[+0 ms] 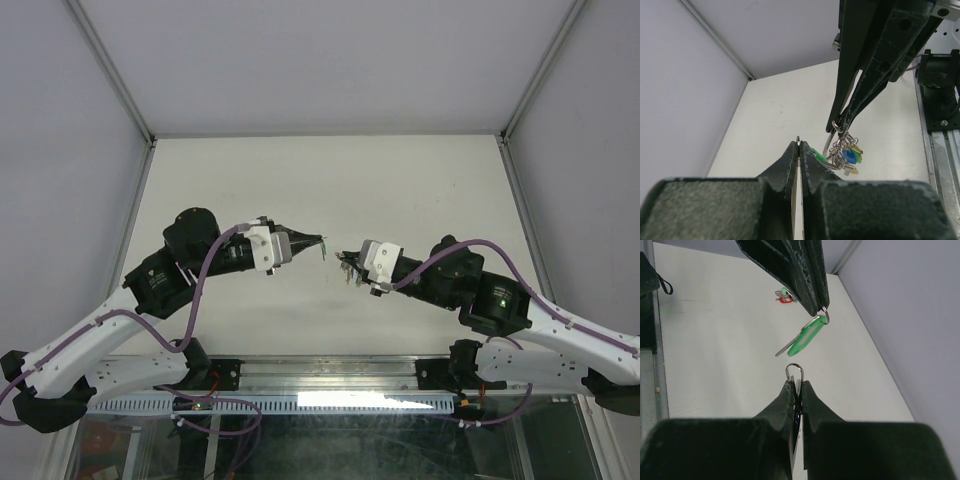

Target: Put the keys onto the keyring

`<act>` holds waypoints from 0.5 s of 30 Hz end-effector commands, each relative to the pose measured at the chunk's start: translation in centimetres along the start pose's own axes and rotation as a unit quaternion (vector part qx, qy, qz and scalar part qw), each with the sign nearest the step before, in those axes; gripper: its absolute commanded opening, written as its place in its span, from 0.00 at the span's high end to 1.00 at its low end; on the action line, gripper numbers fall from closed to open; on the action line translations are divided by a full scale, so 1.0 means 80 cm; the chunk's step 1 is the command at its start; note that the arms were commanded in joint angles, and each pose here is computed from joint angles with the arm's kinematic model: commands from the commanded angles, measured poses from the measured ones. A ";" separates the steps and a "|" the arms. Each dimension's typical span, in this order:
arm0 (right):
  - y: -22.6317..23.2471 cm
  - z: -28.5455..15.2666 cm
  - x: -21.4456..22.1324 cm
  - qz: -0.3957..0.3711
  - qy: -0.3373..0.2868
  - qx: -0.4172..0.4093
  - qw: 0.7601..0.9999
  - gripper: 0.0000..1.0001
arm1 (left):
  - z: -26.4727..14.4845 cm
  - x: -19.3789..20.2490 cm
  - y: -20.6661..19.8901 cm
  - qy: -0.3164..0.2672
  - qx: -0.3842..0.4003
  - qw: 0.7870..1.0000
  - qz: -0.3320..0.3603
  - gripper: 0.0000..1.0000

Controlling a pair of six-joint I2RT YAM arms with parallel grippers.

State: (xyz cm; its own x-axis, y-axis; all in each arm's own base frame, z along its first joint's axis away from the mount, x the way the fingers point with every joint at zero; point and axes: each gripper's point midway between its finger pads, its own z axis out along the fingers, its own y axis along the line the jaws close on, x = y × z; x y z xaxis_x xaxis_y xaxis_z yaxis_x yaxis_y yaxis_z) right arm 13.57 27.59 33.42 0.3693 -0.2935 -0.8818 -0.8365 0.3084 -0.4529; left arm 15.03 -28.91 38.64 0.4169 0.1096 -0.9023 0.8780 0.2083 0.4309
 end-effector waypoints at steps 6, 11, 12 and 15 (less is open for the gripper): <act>-0.021 -0.007 -0.046 -0.016 -0.051 0.020 0.998 1.00 | 0.004 -0.017 0.000 -0.030 0.010 0.999 0.036 1.00; -0.026 -0.008 -0.044 -0.025 -0.036 0.024 0.999 1.00 | 0.004 -0.014 -0.001 -0.028 0.011 0.999 0.040 1.00; -0.027 -0.007 -0.044 -0.027 -0.031 0.026 0.999 1.00 | 0.004 -0.013 -0.002 -0.028 0.013 0.999 0.040 1.00; -0.029 -0.005 -0.040 -0.030 -0.007 0.027 0.999 1.00 | 0.004 -0.012 -0.004 -0.028 0.017 0.998 0.046 1.00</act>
State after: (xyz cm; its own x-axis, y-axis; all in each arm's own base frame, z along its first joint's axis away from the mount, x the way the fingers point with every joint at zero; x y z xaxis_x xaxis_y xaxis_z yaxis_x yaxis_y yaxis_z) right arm 13.81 27.70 33.55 0.3875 -0.3331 -0.8596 -0.8255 0.2896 -0.4844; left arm 14.97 -29.10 38.23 0.4551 0.1189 -0.8825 0.8638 0.1815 0.4699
